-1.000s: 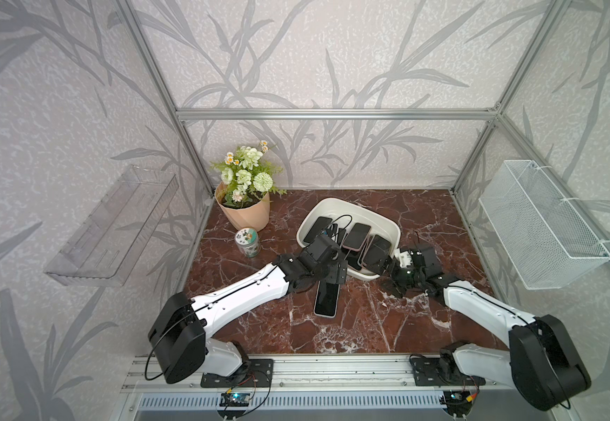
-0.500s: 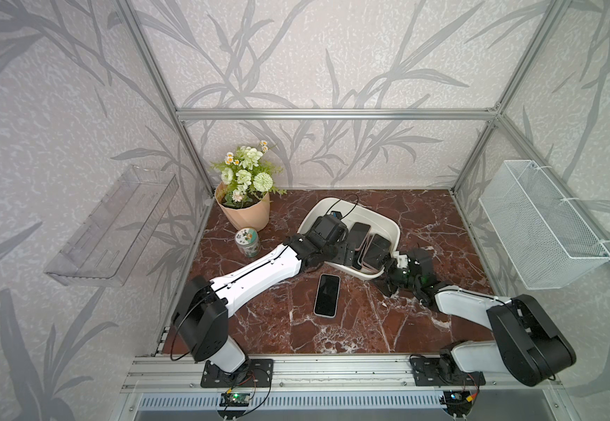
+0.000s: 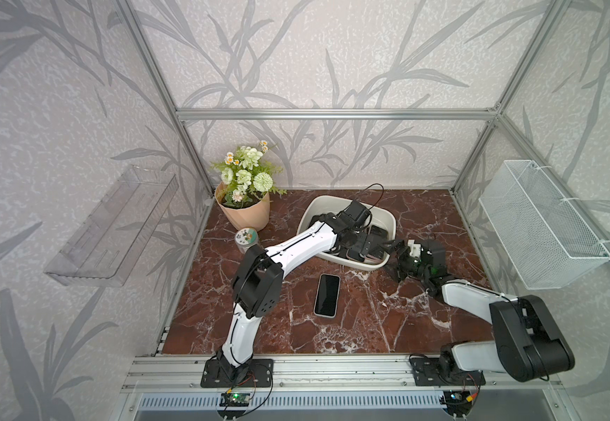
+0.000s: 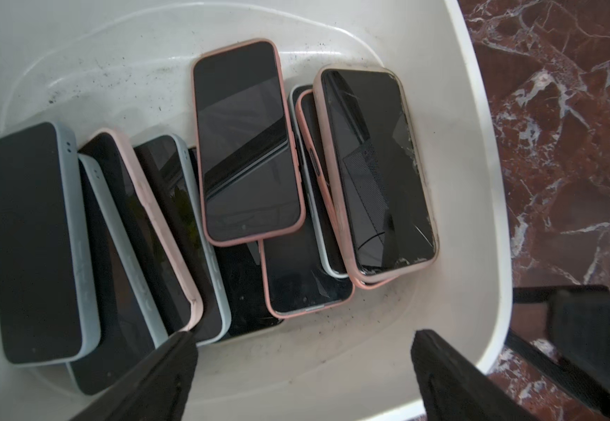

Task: Take the phone out of the storage box
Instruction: Move the storage box to the center of the board, then pick up the phone from the storage box.

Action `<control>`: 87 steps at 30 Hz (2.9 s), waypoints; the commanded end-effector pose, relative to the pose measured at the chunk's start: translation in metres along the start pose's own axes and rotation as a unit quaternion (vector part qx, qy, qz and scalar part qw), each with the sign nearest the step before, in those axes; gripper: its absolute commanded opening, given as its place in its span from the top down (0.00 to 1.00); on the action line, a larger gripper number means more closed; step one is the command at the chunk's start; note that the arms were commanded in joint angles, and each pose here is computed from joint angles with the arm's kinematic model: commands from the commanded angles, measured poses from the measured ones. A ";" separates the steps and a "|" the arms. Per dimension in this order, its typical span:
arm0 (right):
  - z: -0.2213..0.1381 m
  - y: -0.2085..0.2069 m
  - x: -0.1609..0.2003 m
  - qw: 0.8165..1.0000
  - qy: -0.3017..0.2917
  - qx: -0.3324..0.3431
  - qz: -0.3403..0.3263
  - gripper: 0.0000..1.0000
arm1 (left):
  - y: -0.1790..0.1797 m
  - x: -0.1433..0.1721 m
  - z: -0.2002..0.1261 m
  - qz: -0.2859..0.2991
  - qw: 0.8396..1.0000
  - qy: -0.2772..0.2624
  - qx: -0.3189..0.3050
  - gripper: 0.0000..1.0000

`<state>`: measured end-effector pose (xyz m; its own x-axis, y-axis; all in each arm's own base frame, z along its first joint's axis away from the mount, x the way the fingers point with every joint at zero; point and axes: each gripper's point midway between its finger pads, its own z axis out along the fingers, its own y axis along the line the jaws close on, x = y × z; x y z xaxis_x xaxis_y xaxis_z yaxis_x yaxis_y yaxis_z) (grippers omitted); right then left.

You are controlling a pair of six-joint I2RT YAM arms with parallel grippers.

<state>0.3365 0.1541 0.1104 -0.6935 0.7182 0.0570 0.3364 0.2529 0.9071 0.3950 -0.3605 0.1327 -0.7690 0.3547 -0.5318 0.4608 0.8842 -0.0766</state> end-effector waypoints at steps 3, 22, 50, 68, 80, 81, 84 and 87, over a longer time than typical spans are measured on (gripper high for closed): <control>-0.019 0.020 0.005 0.998 0.001 -0.017 -0.065 0.01 | 0.020 -0.014 0.018 0.031 0.998 0.027 -0.052 0.03; -0.053 0.022 0.016 0.986 -0.014 0.027 -0.161 0.01 | 0.024 -0.051 0.090 0.014 0.999 0.022 0.017 0.03; -0.055 0.000 0.011 0.987 -0.024 0.044 -0.152 0.01 | 0.066 -0.018 0.132 0.005 0.996 0.072 -0.055 0.08; -0.053 -0.006 0.010 0.987 -0.024 0.048 -0.149 0.01 | 0.081 0.007 0.136 -0.004 0.990 0.118 -0.080 0.16; -0.050 -0.008 0.011 0.988 -0.019 0.047 -0.148 0.01 | 0.079 -0.001 0.132 -0.059 0.992 0.100 -0.042 0.13; -0.050 -0.007 0.011 0.988 -0.018 0.046 -0.148 0.01 | 0.073 -0.002 0.133 -0.066 0.993 0.096 -0.021 0.12; -0.050 -0.008 0.011 0.988 -0.018 0.047 -0.148 0.01 | 0.067 -0.007 0.132 -0.087 0.992 0.088 0.011 0.12; -0.051 -0.007 0.011 0.987 -0.018 0.048 -0.152 0.01 | 0.072 -0.005 0.131 -0.093 0.991 0.092 0.006 0.12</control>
<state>0.2920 0.1289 0.1244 -0.7523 0.6269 -0.2027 0.1980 0.5085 0.8380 0.5033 -0.3717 0.0563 -0.8400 0.2540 -0.4795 0.3841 0.9025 -0.1949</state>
